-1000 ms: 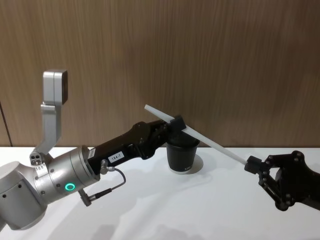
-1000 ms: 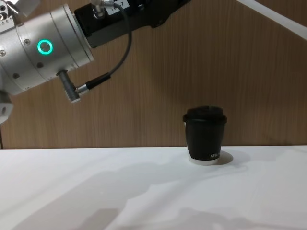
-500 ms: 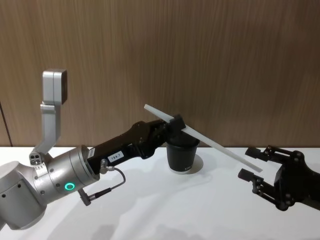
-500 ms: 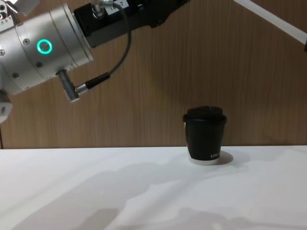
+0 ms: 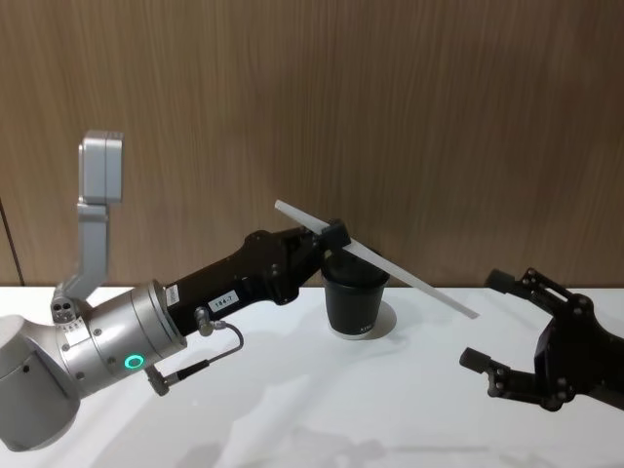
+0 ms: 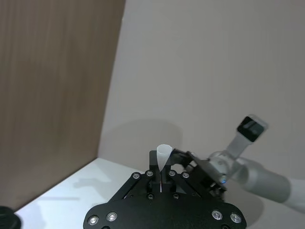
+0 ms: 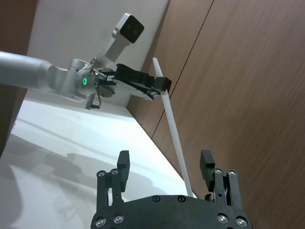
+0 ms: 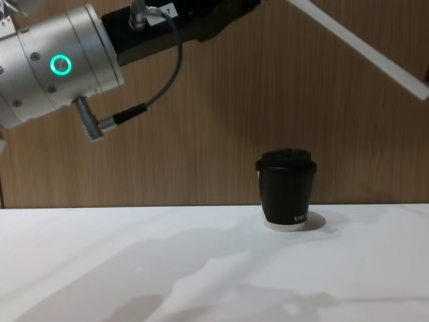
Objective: Pick up the straw with one hand, pass it to the other hand, and insert it into the cup.
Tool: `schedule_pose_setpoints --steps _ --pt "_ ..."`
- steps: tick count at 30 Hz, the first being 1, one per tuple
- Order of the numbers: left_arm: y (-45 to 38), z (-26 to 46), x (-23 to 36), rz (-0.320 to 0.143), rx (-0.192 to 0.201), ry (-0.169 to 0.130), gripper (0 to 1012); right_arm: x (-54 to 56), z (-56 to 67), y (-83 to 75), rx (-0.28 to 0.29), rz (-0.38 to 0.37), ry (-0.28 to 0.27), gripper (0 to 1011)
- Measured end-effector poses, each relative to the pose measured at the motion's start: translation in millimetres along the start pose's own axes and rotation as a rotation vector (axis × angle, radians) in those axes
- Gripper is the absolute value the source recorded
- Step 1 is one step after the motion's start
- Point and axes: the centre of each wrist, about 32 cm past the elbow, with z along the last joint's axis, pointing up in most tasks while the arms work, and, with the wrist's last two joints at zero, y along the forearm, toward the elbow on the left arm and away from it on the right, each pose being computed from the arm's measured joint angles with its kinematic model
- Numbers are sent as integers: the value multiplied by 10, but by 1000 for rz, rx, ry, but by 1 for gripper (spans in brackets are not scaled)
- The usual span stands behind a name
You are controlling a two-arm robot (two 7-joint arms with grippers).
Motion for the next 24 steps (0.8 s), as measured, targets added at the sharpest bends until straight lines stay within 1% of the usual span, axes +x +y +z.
schedule_pose_setpoints --steps 2,3,5,6,8,11,13,14,15,18,19,20,21,24 --pt "5 10 -13 19 6 -16 11 0 0 0 0 0 0 938" --pt "8 22 -26 35 11 -32 11 0 0 0 0 0 0 948" --pt "12 36 -42 51 18 -49 11 0 0 0 0 0 0 1001" --pt "15 48 -56 71 25 -68 11 0 0 0 0 0 0 1001" --pt "18 60 -70 89 32 -86 11 0 0 0 0 0 0 1001" --pt "20 92 -111 136 52 -134 11 0 0 0 0 0 0 1001" --pt "21 102 -128 155 61 -152 11 0 0 0 0 0 0 1001" --pt "20 113 -143 173 70 -171 11 0 0 0 0 0 0 1001" --pt "19 118 -151 186 76 -182 11 0 0 0 0 0 0 1001" --pt "15 132 -177 214 90 -210 11 0 0 0 0 0 0 1001" --pt "12 142 -193 236 101 -232 11 0 0 0 0 0 0 1001" --pt "11 146 -201 245 105 -241 10 0 0 0 0 0 0 1001" --pt "9 152 -215 266 116 -261 11 0 0 0 0 0 0 1001" --pt "4 162 -241 293 130 -289 11 0 0 0 0 0 0 1001"
